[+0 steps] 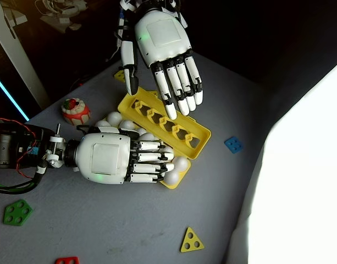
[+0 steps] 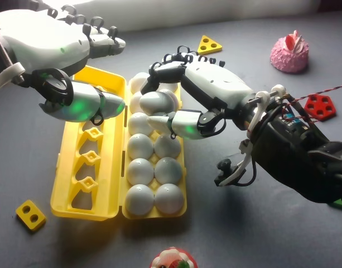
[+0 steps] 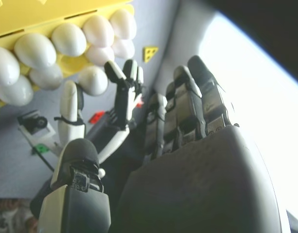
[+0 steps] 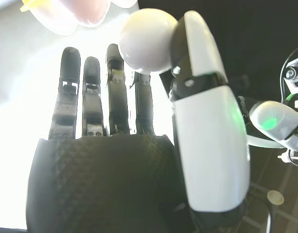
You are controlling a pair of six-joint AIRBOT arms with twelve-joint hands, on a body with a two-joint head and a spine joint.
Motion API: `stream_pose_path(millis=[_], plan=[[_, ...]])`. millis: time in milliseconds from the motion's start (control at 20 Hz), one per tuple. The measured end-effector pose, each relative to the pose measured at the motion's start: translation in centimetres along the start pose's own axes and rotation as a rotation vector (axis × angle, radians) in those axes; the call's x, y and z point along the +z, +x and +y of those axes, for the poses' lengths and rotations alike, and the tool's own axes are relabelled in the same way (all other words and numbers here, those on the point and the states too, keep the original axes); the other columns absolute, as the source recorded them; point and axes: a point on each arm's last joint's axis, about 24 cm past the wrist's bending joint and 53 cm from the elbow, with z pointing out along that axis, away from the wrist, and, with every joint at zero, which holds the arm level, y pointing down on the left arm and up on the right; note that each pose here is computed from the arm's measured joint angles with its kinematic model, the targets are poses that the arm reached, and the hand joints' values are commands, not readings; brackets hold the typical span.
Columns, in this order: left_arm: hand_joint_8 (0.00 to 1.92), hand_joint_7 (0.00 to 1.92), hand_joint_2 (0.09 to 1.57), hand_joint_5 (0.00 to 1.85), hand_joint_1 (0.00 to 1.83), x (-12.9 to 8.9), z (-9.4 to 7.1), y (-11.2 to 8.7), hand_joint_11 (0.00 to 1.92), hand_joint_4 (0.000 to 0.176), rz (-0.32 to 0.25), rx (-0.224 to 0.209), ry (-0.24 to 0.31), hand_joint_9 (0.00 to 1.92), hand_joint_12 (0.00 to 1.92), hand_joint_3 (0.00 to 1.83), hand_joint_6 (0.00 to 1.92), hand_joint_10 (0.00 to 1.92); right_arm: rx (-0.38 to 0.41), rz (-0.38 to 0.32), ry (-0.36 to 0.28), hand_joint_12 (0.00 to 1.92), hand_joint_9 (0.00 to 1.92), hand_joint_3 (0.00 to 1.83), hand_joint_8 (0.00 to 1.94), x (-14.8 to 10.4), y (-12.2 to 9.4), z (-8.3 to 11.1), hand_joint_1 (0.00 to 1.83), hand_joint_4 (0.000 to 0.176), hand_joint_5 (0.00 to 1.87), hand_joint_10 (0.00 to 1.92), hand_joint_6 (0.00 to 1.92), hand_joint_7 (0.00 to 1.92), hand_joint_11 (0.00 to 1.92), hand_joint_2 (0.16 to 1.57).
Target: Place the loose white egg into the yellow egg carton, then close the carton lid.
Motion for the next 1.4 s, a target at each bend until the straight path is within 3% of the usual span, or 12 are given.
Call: stream_pose_path(millis=[100, 200, 500, 600, 750, 850, 1000, 1100, 1200, 1250, 1300, 1400], plan=[[0.0, 0.13, 1.25, 0.15, 0.12, 0.0, 0.5, 0.1, 0.0, 0.024, 0.005, -0.02, -0.023, 0.25, 0.84, 0.0, 0.0, 0.01, 0.0, 0.002, -0.002, 1.09, 0.0, 0.0, 0.0, 0.0, 0.2, 0.0, 0.76, 0.0, 0.69, 0.58, 0.49, 0.37, 0.0, 1.14], [0.0, 0.12, 1.25, 0.15, 0.14, 0.1, 1.1, 0.3, 0.0, 0.028, 0.011, -0.042, -0.044, 0.25, 0.82, 0.0, 0.0, 0.0, 0.001, -0.001, 0.0, 0.86, 0.0, 0.0, 0.0, -0.1, 0.1, -0.1, 0.72, 0.0, 0.53, 0.47, 0.46, 0.28, 0.0, 1.08], [0.0, 0.13, 1.26, 0.15, 0.15, 0.0, 1.3, 0.3, 0.0, 0.024, 0.013, -0.049, -0.053, 0.22, 0.75, 0.0, 0.0, 0.0, 0.0, -0.002, 0.004, 0.72, 0.0, 0.0, 0.0, -0.1, 0.1, -0.3, 0.65, 0.0, 0.33, 0.39, 0.45, 0.21, 0.0, 1.07], [0.0, 0.14, 1.25, 0.16, 0.16, 0.0, 1.3, 0.4, 0.0, 0.027, 0.014, -0.05, -0.053, 0.23, 0.75, 0.0, 0.01, 0.0, -0.001, -0.001, 0.003, 0.5, 0.0, 0.01, 0.0, -0.1, 0.1, -0.3, 0.54, 0.0, 0.17, 0.23, 0.33, 0.09, 0.0, 1.12], [0.0, 0.1, 1.26, 0.15, 0.15, 0.0, 1.3, 0.5, 0.0, 0.023, 0.02, -0.065, -0.054, 0.22, 0.7, 0.0, 0.0, 0.01, -0.042, 0.015, -0.021, 0.55, 0.0, 0.0, 0.0, -0.2, -0.1, 0.2, 0.57, 0.0, 0.11, 0.2, 0.23, 0.06, 0.0, 1.09], [0.0, 0.08, 1.26, 0.14, 0.16, 0.0, 1.3, 0.7, 0.0, 0.026, 0.026, -0.079, -0.058, 0.23, 0.72, 0.0, 0.0, 0.01, -0.096, 0.017, -0.044, 0.67, 0.01, 0.0, 0.0, -0.5, -1.4, 0.8, 0.6, 0.0, 0.11, 0.23, 0.18, 0.08, 0.0, 1.06], [0.0, 0.07, 1.25, 0.15, 0.18, 0.2, 2.4, 1.5, 0.0, 0.036, 0.058, -0.168, -0.103, 0.23, 0.74, 0.0, 0.0, 0.0, -0.173, -0.018, -0.067, 0.81, 0.0, 0.0, 0.0, -0.8, -5.4, 2.1, 0.6, 0.0, 0.14, 0.28, 0.12, 0.08, 0.0, 1.04], [0.01, 0.11, 1.25, 0.16, 0.22, 0.2, 2.8, 1.5, 0.0, 0.039, 0.064, -0.22, -0.134, 0.23, 0.79, 0.0, 0.0, 0.0, -0.258, -0.04, -0.094, 0.54, 0.0, 0.0, 0.0, -1.4, -8.3, 3.2, 0.57, 0.0, 0.06, 0.23, 0.04, 0.03, 0.0, 1.06], [0.01, 0.15, 1.25, 0.19, 0.25, 0.3, 3.7, 1.2, 0.0, 0.033, 0.065, -0.279, -0.175, 0.26, 0.94, 0.0, 0.01, 0.01, -0.304, -0.035, -0.063, 0.77, 0.04, 0.0, 0.0, -1.8, -10.3, 3.1, 0.72, 0.002, 0.04, 0.32, 0.01, 0.09, 0.0, 1.04], [0.0, 0.09, 1.26, 0.16, 0.24, 0.5, 3.9, 1.0, 0.0, 0.027, 0.066, -0.299, -0.185, 0.24, 0.92, 0.0, 0.0, 0.0, -0.311, -0.033, -0.047, 1.15, 0.05, 0.0, 0.0, -2.0, -10.9, 3.1, 0.81, 0.014, 0.04, 0.37, 0.01, 0.1, 0.0, 1.02], [0.0, 0.08, 1.26, 0.16, 0.24, 0.7, 4.3, 1.2, 0.0, 0.026, 0.076, -0.339, -0.206, 0.24, 0.91, 0.0, 0.0, 0.0, -0.32, -0.033, -0.023, 1.34, 0.04, 0.0, 0.0, -2.5, -12.1, 3.1, 0.83, 0.017, 0.04, 0.42, 0.0, 0.1, 0.0, 1.02], [0.0, 0.07, 1.25, 0.15, 0.27, 0.8, 5.0, 0.8, 0.0, 0.034, 0.075, -0.384, -0.244, 0.26, 1.02, 0.0, 0.0, 0.01, -0.358, -0.019, -0.012, 1.5, 0.01, 0.0, 0.0, -3.7, -13.1, 3.7, 0.97, 0.023, 0.07, 0.55, 0.01, 0.11, 0.0, 1.0]])
